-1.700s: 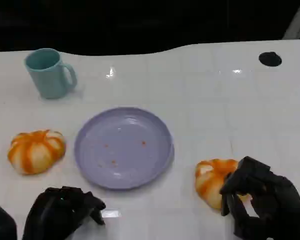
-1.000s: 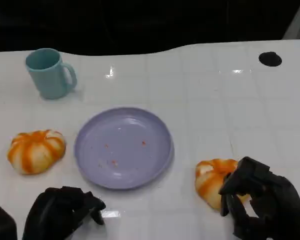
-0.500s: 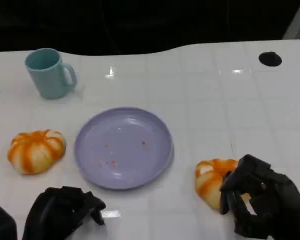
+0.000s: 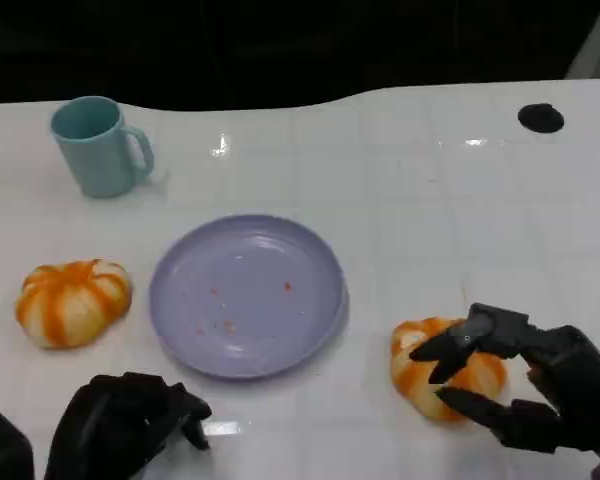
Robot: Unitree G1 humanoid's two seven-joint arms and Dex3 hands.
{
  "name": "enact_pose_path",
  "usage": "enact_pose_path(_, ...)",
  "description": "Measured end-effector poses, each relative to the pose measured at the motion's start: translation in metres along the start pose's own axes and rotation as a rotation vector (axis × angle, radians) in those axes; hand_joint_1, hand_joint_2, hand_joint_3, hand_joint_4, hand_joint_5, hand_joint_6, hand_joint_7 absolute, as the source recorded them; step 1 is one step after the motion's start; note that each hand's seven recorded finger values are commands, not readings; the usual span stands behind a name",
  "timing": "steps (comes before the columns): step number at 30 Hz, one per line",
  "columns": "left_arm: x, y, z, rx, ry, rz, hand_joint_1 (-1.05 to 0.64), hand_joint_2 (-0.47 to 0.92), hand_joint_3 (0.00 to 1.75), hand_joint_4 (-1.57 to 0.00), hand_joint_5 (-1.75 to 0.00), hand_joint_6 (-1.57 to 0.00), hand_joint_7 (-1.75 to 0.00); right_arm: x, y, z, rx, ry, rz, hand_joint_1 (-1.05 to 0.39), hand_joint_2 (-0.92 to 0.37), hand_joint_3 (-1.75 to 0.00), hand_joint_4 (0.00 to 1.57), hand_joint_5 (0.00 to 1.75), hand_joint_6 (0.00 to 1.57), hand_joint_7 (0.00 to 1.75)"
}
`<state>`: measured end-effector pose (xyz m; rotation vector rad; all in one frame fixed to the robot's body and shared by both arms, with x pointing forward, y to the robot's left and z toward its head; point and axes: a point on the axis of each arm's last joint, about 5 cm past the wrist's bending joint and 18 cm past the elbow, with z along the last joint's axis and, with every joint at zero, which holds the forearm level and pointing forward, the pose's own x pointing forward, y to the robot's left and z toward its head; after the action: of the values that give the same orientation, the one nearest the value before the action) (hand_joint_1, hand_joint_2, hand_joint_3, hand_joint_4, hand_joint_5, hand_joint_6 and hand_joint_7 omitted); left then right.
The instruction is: Grasp the bread from the table and place it into the plate.
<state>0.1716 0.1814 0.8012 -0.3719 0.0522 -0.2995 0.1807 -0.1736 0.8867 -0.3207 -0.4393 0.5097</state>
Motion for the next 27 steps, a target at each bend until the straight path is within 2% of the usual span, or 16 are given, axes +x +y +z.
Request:
enact_pose_path(6, 0.0, 0.0, 0.0, 0.0, 0.0, 0.0, -1.05, 0.82, 0.0, -0.76, -1.65, -1.57, -0.16, 0.002, -0.0195, 0.014, -0.282, 0.017, 0.103, -0.61, -0.92, -0.19, 0.23, 0.48, 0.42, 0.11)
enact_pose_path(10, 0.0, 0.0, 0.0, 0.0, 0.0, -0.001, -1.05, 0.82, 0.0, -0.76, -1.65, -1.57, -0.16, 0.006, -0.0283, 0.027, -0.443, 0.042, 0.175, -0.64, -0.92, -0.18, 0.16, 0.39, 0.38, 0.05)
enact_pose_path(13, 0.0, 0.0, 0.0, 0.001, 0.0, -0.001, -1.05, 0.82, 0.0, -0.75, -1.64, -1.57, -0.15, 0.009, -0.0316, 0.035, -0.533, 0.072, 0.205, -0.62, -0.92, -0.12, 0.1, 0.33, 0.33, 0.01)
enact_pose_path(16, 0.0, 0.0, 0.0, 0.0, 0.0, -0.001, -1.04, 0.82, 0.0, -0.76, -1.64, -1.57, -0.15, 0.013, -0.0296, 0.042, -0.591, 0.106, 0.234, -0.61, -0.92, -0.08, 0.07, 0.3, 0.27, 0.0)
enact_pose_path(19, 0.0, 0.0, 0.0, -0.001, -0.001, 0.0, -1.05, 0.82, 0.0, -0.76, -1.64, -1.57, -0.15, 0.015, -0.0252, 0.043, -0.642, 0.144, 0.267, -0.61, -0.92, -0.05, 0.07, 0.29, 0.26, 0.0)
enact_pose_path(23, 0.001, 0.0, 0.0, 0.0, 0.0, -0.001, -1.05, 0.82, 0.0, -0.76, -1.64, -1.57, -0.15, 0.018, -0.0193, 0.042, -0.723, 0.185, 0.289, -0.61, -0.92, -0.03, 0.08, 0.29, 0.25, 0.0)
enact_pose_path(27, 0.002, 0.0, 0.001, -0.001, -0.002, -0.003, -1.05, 0.81, 0.0, -0.77, -1.64, -1.57, -0.16, 0.022, -0.0139, 0.039, -0.797, 0.205, 0.309, -0.61, -0.92, -0.01, 0.07, 0.28, 0.25, 0.0)
